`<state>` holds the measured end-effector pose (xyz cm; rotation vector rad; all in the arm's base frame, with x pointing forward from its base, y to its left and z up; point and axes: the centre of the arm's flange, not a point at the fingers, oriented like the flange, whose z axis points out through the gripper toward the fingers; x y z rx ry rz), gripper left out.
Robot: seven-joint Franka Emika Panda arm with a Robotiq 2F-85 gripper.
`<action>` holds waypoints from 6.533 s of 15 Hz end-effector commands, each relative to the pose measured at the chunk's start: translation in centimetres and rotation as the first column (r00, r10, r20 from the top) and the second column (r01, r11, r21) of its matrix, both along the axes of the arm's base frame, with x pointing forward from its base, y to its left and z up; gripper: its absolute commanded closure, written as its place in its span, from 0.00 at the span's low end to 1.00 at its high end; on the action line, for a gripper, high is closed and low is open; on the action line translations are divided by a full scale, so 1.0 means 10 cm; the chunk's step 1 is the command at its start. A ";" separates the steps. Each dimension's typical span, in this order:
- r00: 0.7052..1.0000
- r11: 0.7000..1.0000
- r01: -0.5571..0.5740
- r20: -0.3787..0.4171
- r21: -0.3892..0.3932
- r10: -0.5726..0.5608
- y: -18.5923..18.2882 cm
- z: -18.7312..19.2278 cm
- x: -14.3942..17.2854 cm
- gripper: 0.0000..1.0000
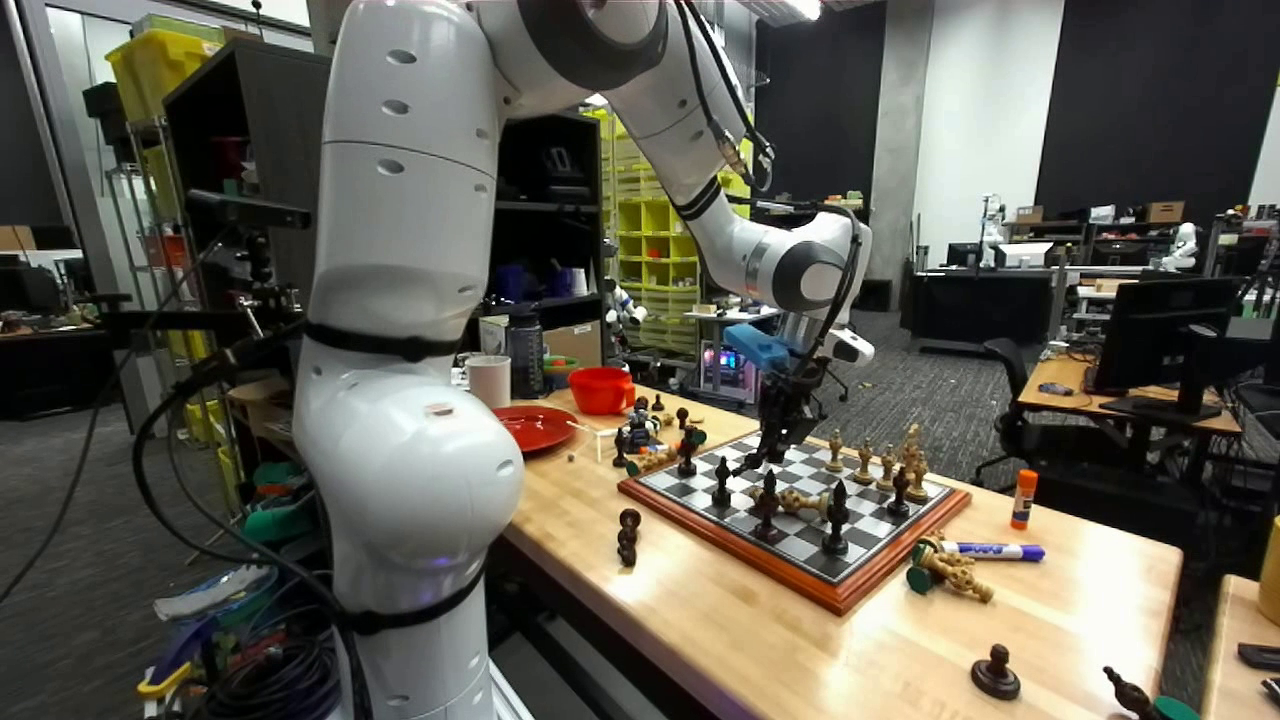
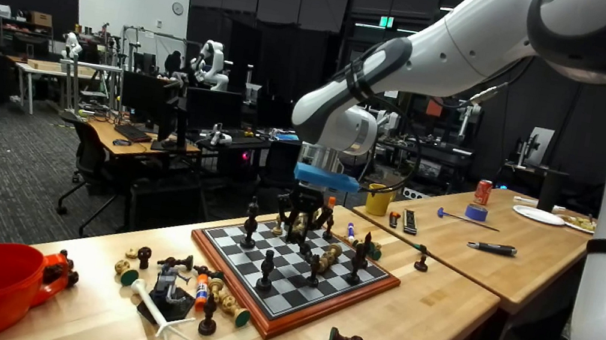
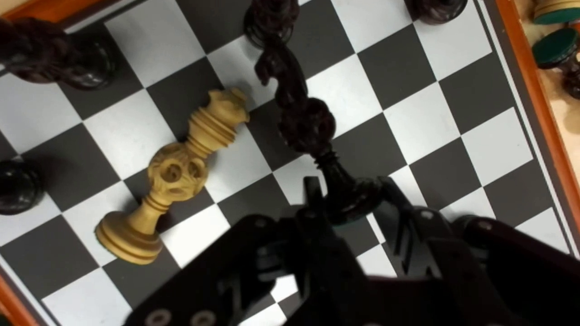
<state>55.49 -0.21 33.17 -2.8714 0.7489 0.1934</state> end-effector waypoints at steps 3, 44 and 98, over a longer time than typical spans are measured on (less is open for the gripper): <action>1.000 1.000 0.001 0.008 0.001 -0.001 0.01 0.04 0.04 0.23; 0.337 0.393 0.918 -0.428 -0.049 -0.839 -4.42 0.18 -0.44 0.00; 0.366 0.374 0.917 -0.658 0.135 -0.659 -5.02 -0.80 -1.31 0.00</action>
